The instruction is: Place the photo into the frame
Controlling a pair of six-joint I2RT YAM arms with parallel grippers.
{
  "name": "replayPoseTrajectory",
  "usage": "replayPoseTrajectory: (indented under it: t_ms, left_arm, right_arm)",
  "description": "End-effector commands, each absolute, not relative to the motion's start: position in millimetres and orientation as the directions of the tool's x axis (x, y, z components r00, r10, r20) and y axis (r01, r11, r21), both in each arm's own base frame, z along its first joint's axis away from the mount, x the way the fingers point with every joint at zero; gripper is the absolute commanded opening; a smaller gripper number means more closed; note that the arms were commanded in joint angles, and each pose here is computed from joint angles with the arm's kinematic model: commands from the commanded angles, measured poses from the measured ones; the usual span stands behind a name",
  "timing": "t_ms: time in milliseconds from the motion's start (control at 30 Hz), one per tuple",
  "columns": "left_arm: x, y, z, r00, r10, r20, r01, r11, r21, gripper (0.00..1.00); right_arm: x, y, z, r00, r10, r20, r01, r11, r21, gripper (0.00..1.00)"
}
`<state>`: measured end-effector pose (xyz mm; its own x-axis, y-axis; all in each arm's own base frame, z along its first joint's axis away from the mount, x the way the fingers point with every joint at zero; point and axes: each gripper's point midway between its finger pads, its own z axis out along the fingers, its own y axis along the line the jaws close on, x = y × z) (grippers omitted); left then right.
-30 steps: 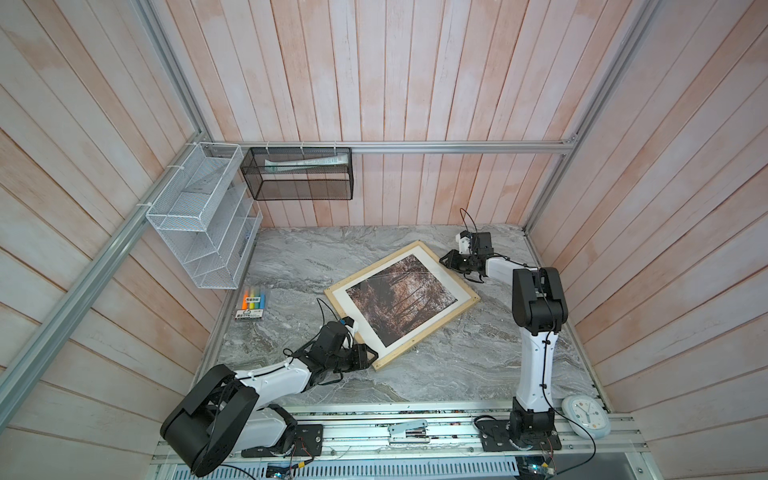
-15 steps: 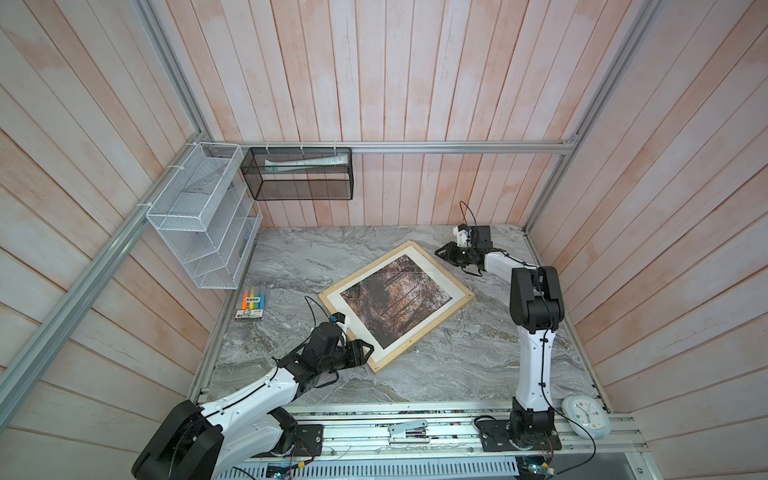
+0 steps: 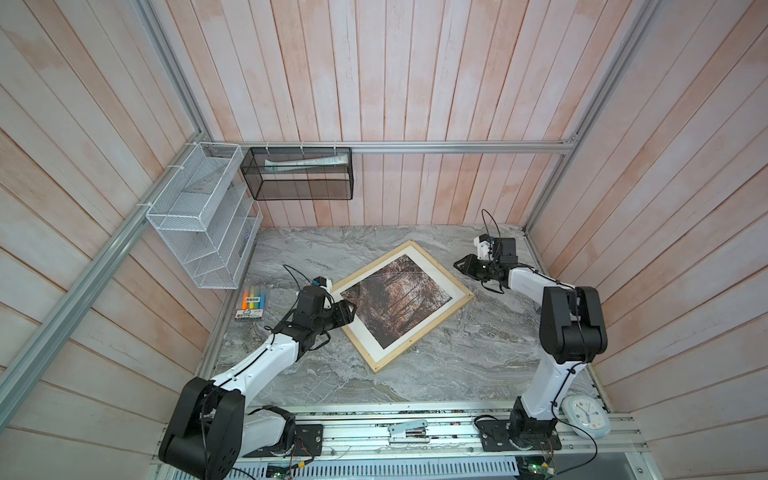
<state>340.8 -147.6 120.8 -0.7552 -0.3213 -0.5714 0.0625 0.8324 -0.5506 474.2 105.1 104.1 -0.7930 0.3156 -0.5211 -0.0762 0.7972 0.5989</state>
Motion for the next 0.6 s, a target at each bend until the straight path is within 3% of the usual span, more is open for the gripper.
replayPoseTrajectory:
  t_ms: [0, 333, 567]
  left_arm:
    - [370, -141, 144, -0.704, -0.285, -0.65, 0.128, 0.85, -0.511, 0.67]
    - [441, -100, 147, -0.668, -0.293, -0.684, 0.074, 0.889, -0.453, 0.66]
    - [480, -77, 100, -0.744, -0.272, -0.611, -0.006, 0.916, -0.4, 0.65]
  right_arm:
    - [450, 95, 96, -0.788, 0.311, -0.532, -0.054, 0.825, 0.562, 0.31]
    - [375, 90, 81, -0.8, 0.331, -0.5, -0.012, 0.825, 0.565, 0.32]
    - [333, 103, 59, -0.847, 0.309, -0.433, -0.021, 0.794, 0.608, 0.33]
